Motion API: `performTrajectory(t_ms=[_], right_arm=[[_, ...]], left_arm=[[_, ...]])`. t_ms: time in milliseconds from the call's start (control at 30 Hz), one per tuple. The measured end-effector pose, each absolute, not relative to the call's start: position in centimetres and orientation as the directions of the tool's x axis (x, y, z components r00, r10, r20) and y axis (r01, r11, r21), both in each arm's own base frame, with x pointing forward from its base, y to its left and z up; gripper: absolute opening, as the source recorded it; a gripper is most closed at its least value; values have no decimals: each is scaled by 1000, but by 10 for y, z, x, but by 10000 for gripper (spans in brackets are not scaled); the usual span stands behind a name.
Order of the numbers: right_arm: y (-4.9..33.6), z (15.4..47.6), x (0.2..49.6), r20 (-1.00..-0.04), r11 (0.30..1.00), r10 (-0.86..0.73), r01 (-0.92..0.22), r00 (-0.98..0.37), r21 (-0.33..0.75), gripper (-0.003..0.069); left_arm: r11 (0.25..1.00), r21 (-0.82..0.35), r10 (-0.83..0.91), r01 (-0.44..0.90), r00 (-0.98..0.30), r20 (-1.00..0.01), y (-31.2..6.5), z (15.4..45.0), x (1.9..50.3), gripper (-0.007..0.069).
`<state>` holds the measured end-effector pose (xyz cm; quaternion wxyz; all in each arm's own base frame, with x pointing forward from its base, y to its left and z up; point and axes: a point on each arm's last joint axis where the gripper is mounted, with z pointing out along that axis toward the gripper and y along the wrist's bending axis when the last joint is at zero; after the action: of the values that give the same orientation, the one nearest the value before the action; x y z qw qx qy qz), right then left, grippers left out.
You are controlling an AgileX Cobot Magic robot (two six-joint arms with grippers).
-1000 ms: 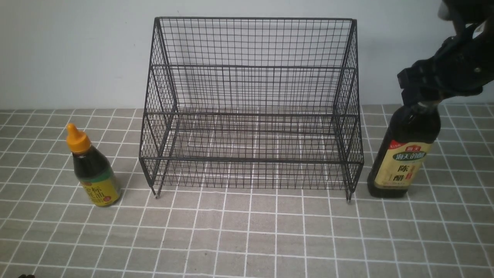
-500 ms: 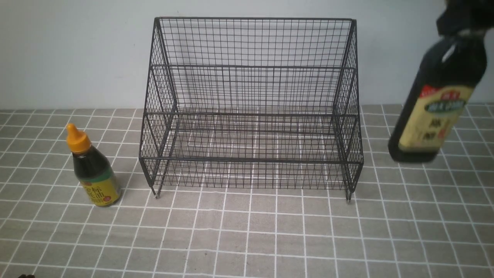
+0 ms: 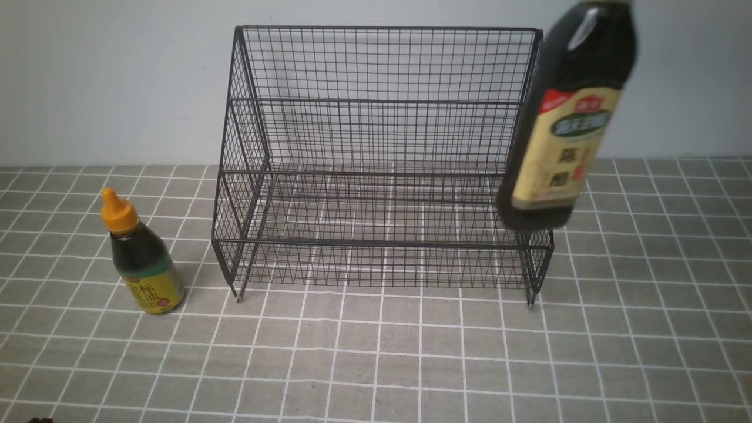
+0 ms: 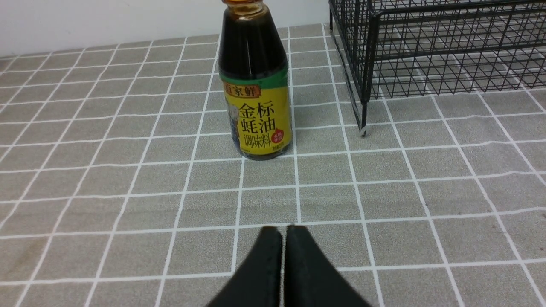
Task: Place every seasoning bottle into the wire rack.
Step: Use the right arm to put the condiment bottle back on the shelf
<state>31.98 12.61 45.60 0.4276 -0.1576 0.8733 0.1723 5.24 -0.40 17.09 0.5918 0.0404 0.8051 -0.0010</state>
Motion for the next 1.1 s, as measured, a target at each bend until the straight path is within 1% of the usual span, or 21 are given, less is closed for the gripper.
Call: performTrajectory(t_ms=[167, 233, 400, 533, 667, 967, 1067, 1100], right_arm=[[137, 440, 335, -781, 892, -103, -404, -616, 201, 319], [138, 437, 339, -777, 894, -101, -400, -622, 204, 319], [143, 413, 357, -736, 905, -122, -379, -666, 193, 319], [146, 388, 369, -666, 914, -166, -368, -727, 174, 319], [149, 370, 375, -604, 918, -186, -357, -775, 176, 319], [149, 368, 376, -587, 920, -171, -341, -791, 192, 320], [149, 368, 375, -578, 920, -174, -340, -798, 194, 341], [149, 368, 374, -570, 920, -175, -340, -803, 197, 370]], left_arm=[[997, 46, 64, 66, -296, -953, -4, 171, 52, -7], [997, 46, 64, 66, -296, -953, -4, 171, 52, -7], [997, 46, 64, 66, -296, -953, -4, 171, 52, -7], [997, 46, 64, 66, -296, -953, -4, 171, 52, -7], [997, 46, 64, 66, -296, -953, -4, 171, 52, -7], [997, 46, 64, 66, -296, -953, -4, 171, 52, -7], [997, 46, 64, 66, -296, -953, -4, 171, 52, -7], [997, 46, 64, 66, -296, -953, -4, 171, 52, -7]])
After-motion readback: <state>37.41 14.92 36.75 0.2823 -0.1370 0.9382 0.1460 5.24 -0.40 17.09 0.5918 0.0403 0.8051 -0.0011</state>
